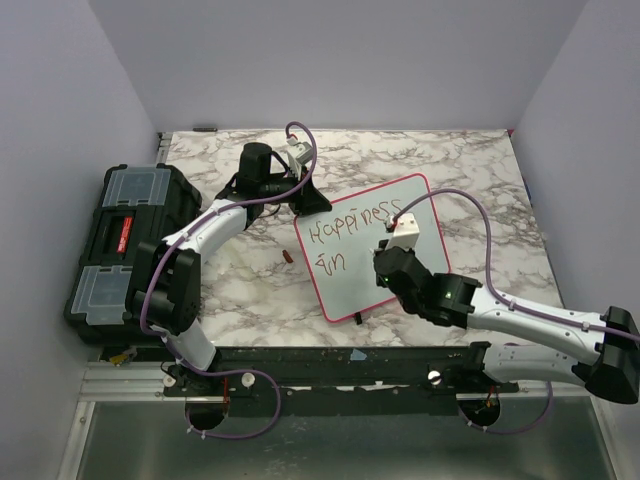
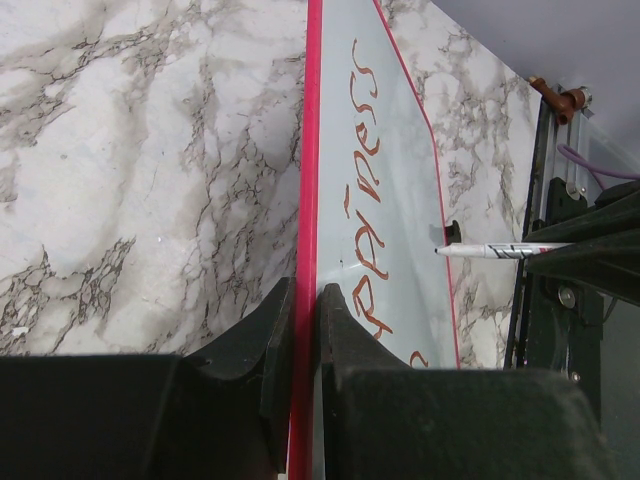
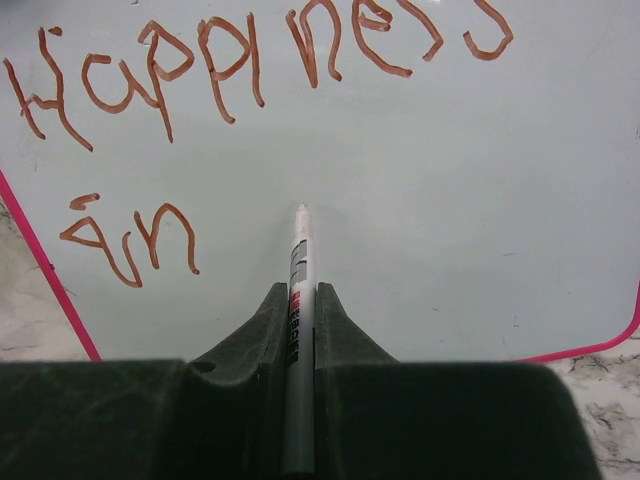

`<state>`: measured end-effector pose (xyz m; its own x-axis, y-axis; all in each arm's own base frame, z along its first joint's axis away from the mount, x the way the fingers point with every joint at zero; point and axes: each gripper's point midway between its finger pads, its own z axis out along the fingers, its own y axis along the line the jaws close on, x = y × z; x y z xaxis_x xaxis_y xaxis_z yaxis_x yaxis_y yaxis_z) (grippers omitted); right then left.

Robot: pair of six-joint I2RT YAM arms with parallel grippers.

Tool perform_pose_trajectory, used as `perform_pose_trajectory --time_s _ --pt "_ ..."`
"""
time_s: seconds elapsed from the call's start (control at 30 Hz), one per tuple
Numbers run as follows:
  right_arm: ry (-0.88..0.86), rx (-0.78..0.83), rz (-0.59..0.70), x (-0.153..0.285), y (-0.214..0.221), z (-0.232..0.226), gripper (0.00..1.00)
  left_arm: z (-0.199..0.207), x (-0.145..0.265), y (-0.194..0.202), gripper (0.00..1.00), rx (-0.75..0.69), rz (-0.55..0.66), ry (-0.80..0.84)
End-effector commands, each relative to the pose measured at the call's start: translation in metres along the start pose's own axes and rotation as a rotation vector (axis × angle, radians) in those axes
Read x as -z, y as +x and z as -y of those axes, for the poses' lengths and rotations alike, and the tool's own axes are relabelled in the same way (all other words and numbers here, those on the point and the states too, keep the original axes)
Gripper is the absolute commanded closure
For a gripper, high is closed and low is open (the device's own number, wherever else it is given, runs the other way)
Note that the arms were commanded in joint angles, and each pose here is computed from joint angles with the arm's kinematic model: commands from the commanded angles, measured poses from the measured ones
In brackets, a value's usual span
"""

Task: Write a sentence on the whiteboard

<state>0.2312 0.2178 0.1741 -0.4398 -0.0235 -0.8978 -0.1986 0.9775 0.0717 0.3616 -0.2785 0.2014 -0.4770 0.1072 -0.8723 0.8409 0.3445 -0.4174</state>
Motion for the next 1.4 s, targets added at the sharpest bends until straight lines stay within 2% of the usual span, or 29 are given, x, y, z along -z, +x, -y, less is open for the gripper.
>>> perform_pose_trajectory --time_s 0.0,0.4,0.9,1.07,1.37 --pt "0.025 -0.028 0.062 -0.005 -0.02 -0.004 0.99 -0.011 0.001 -0.019 1.0 -0.104 0.042 -0.054" --pt "0.028 0.004 0.056 -0.022 -0.014 -0.017 0.99 -0.01 0.001 -0.019 1.0 -0.104 0.04 -0.053" --pt "-0.101 0.048 -0.045 -0.021 0.011 -0.039 0.99 -0.011 0.001 -0.02 1.0 -0.107 0.042 -0.052" --pt "-0.099 0.044 -0.083 -0.018 0.026 -0.032 0.99 -0.011 0.001 -0.02 1.0 -0.108 0.042 -0.052" --pt "0.026 0.043 -0.078 -0.013 0.029 0.0 0.99 -0.01 0.001 -0.02 1.0 -0.106 0.041 -0.051"
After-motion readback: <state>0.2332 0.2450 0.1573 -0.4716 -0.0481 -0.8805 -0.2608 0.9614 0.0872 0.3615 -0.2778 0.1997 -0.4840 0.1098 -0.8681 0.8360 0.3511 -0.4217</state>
